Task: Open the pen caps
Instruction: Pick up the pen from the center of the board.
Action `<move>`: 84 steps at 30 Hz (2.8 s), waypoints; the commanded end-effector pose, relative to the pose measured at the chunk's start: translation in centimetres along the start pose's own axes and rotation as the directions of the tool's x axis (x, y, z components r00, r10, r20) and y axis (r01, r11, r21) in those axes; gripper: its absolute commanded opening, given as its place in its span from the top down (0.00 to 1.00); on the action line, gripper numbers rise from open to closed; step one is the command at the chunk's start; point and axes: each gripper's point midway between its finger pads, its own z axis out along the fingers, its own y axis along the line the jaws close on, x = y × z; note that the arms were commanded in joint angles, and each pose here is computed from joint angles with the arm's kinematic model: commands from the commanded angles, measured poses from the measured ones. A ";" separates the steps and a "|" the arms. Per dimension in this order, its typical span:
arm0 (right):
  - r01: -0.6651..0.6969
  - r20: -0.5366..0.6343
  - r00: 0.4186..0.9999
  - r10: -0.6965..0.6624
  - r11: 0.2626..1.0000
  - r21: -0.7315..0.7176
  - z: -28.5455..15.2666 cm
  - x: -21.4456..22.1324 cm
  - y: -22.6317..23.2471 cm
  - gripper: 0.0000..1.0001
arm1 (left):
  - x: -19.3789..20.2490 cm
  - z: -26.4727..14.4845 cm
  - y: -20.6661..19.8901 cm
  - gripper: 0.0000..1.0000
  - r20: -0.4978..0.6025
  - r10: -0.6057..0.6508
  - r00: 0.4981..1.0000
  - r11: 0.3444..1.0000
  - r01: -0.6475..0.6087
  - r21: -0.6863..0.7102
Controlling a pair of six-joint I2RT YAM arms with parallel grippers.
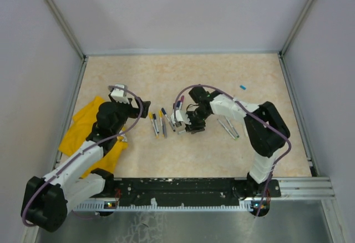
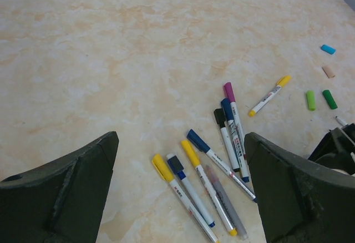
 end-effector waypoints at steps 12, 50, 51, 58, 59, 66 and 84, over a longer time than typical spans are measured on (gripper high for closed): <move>-0.011 -0.159 0.987 0.009 1.000 -0.012 3.2 1.0 -0.4 0.62 | -0.8 -0.3 -0.1 0.00 0.036 -0.044 0.998 0.999 0.043 0.027; -0.513 0.587 0.748 0.308 0.830 0.219 -13.2 -7.0 0.4 1.00 | -1.4 -4.7 -10.9 0.07 0.034 -0.156 0.987 0.799 0.106 0.592; -0.540 0.628 0.708 0.322 0.820 0.188 -14.0 -7.4 0.6 1.00 | -1.1 -5.1 -11.8 0.07 0.027 -0.166 0.986 0.779 0.114 0.617; -0.635 0.792 0.460 0.400 0.772 -0.021 -17.4 -9.0 2.8 1.00 | 0.6 -7.6 -18.2 0.07 0.002 -0.213 0.977 0.667 0.144 0.731; -0.640 0.810 0.429 0.399 0.767 -0.039 -17.9 -9.0 2.8 1.00 | 0.8 -7.9 -18.7 0.07 -0.005 -0.237 0.971 0.654 0.163 0.739; -0.687 0.843 0.338 0.418 0.722 -0.082 -18.0 -7.4 3.1 1.00 | 2.3 -8.8 -20.5 0.07 -0.057 -0.356 0.933 0.624 0.282 0.729; -0.729 0.843 0.276 0.462 0.672 -0.130 -16.9 -6.4 2.4 1.00 | 5.6 -6.1 -25.3 0.07 -0.099 -0.400 0.911 0.615 0.347 0.709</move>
